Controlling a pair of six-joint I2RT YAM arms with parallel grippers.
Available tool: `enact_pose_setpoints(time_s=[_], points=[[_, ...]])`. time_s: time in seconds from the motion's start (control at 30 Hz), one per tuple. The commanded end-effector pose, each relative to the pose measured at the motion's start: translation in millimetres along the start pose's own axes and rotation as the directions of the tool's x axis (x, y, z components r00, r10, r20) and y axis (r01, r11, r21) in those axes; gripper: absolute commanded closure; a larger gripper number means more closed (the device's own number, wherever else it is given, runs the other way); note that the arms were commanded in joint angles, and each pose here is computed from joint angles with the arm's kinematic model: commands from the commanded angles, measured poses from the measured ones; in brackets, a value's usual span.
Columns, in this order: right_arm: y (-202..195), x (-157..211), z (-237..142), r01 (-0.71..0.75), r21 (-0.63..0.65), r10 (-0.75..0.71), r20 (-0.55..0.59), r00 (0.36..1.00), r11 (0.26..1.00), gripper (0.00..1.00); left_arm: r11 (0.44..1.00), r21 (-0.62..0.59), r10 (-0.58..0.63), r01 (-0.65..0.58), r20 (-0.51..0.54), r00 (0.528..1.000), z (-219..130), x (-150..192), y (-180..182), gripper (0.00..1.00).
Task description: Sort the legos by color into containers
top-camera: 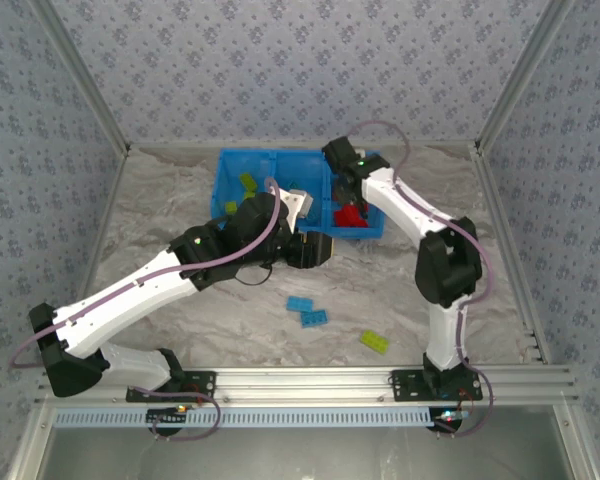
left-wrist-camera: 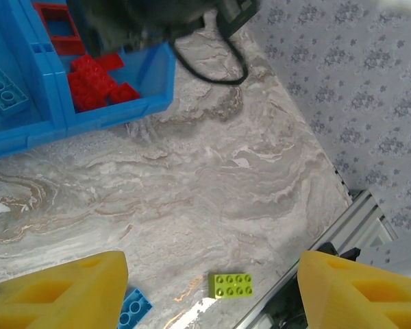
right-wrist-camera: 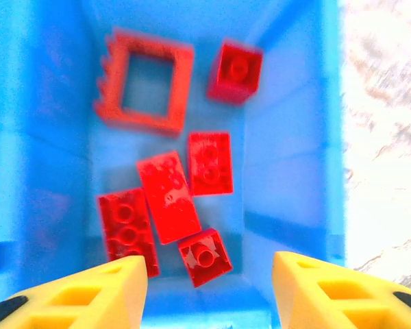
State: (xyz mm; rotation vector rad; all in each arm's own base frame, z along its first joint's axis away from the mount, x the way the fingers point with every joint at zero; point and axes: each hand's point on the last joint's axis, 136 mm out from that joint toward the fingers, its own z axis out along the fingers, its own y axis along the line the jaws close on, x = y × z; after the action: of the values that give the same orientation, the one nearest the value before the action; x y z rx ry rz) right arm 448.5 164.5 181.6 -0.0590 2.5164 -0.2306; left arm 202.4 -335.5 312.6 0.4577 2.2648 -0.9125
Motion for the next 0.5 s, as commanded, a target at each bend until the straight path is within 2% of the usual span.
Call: enact_pose_setpoints(time_s=[0.0,0.13,0.27,0.37,0.47], points=[[-20,-30,-75,-0.034,-0.082,0.045,0.128,0.991,0.996,0.47,0.996,0.051,0.075,-0.073,-0.040,0.996,-8,13,-12,0.33],[-33,-28,-146,0.000,-0.245,0.058,0.230,0.971,0.969,0.47,0.988,0.051,0.152,-0.147,-0.136,0.979,11,44,-20,0.33],[-42,2,-210,0.077,-0.405,0.045,0.284,0.958,0.911,0.47,0.958,0.057,0.285,-0.280,-0.224,0.932,37,80,-26,0.33],[-52,31,-254,0.102,-0.503,0.060,0.294,0.954,0.858,0.47,0.913,0.098,0.406,-0.395,-0.288,0.867,57,110,-32,0.33],[-55,63,-293,0.124,-0.618,0.074,0.285,0.956,0.777,0.47,0.850,0.162,0.524,-0.501,-0.353,0.775,81,141,-41,0.33]])
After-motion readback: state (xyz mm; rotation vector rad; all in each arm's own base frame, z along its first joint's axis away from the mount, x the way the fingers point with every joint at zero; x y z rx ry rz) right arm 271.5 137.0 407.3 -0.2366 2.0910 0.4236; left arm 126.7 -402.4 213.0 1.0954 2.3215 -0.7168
